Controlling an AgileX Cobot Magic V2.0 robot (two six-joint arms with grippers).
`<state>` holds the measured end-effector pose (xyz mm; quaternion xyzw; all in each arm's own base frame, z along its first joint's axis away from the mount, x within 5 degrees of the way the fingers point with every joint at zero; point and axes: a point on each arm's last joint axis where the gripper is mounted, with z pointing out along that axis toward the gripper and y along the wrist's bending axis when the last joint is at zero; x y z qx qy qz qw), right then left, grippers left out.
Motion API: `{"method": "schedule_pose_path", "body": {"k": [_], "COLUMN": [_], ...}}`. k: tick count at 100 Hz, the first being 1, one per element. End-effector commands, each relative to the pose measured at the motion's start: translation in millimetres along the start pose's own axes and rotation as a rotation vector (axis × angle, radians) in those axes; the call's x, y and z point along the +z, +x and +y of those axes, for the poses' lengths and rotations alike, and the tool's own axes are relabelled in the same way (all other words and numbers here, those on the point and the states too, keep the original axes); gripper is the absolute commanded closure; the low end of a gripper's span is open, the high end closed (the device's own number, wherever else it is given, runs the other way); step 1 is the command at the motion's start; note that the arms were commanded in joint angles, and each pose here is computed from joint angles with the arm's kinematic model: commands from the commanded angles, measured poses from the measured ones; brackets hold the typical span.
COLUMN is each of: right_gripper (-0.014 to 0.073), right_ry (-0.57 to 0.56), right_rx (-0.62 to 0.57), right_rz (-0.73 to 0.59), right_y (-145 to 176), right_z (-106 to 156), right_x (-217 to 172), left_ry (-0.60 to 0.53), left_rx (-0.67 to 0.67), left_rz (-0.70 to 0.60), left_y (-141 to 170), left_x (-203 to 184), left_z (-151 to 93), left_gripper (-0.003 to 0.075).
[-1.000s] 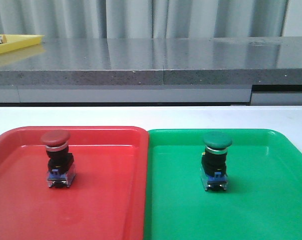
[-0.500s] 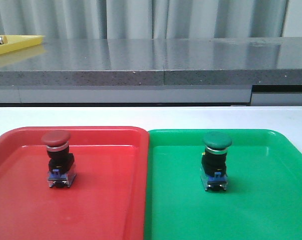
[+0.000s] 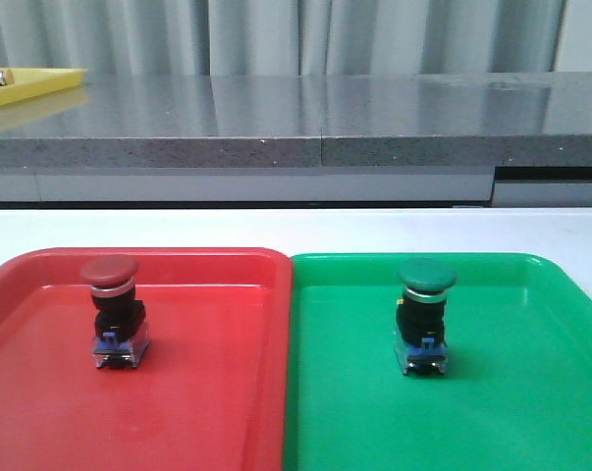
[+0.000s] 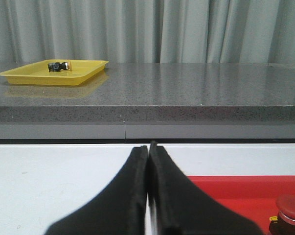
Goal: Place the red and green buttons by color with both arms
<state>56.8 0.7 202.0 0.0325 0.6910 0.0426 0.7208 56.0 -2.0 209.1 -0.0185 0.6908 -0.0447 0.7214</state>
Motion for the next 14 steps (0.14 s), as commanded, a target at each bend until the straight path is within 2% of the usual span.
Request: {"method": "schedule_pose_path", "body": {"k": [1, 14], "right_gripper": [0.0659, 0.0659], "right_ry": [-0.006, -0.006], "right_rx": [-0.007, -0.007], "right_rz": [-0.114, -0.114], "right_y": [-14.3, -14.3], "right_z": [1.2, 1.2], "right_x": [-3.0, -3.0], "left_ry": [0.007, 0.007], "left_rx": [-0.009, -0.009], "left_rz": [-0.091, -0.091], "left_y": [-4.1, -4.1], "left_x": [-2.5, -2.5], "left_z": [-0.2, -0.2], "left_gripper": [0.0741, 0.0741]}}
